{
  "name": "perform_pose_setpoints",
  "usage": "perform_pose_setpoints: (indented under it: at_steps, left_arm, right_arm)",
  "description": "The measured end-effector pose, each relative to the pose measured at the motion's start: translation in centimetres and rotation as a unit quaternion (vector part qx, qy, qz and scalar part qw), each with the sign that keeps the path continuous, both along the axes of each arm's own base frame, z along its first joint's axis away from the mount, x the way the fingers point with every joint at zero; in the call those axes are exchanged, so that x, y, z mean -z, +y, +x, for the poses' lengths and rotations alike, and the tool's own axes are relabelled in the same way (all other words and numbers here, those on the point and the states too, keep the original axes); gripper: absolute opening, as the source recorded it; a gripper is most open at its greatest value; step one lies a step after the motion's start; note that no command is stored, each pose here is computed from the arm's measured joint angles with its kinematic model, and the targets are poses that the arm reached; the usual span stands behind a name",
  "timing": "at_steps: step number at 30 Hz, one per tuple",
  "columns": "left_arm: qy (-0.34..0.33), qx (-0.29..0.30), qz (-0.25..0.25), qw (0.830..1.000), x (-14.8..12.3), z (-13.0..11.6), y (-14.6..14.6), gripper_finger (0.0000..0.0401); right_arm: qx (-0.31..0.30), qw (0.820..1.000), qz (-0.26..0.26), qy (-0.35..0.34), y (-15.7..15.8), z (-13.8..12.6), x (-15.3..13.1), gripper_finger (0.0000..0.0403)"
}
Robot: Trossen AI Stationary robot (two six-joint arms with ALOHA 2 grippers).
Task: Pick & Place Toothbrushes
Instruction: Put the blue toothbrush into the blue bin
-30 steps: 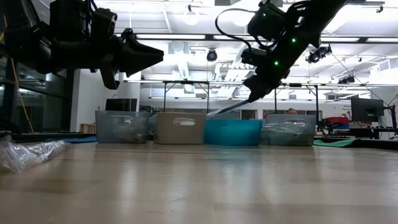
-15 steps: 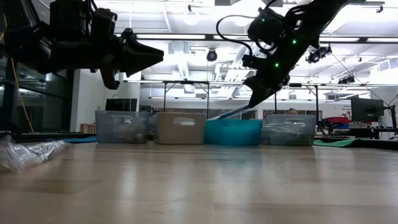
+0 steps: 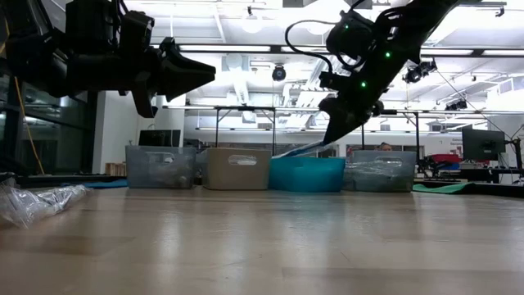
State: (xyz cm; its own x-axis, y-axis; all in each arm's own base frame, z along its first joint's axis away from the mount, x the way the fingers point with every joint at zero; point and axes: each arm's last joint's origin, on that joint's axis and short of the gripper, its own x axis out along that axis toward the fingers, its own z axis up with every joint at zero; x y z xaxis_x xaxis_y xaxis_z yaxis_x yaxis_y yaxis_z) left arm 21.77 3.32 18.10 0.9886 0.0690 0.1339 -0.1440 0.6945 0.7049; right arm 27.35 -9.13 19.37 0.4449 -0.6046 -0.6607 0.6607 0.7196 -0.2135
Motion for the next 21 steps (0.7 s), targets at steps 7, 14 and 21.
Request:
perform_pose_setpoints:
  at_steps: [7,14,21]
  left_arm:
    - [0.000,0.000,0.000,1.000,0.0,0.0,0.0,0.0094]
    - [0.000,0.000,0.000,1.000,0.0,0.0,0.0,0.0094]
    - [0.000,0.000,0.000,1.000,0.0,0.0,0.0,0.0094]
  right_arm:
    - [-0.007,0.999,0.038,-0.030,0.2,0.0,-0.3,0.0173]
    - [-0.021,0.997,0.035,-0.065,0.0,0.5,-0.8,0.0169]
    - [-0.070,0.986,0.122,-0.092,-0.9,0.2,-0.7,0.0049]
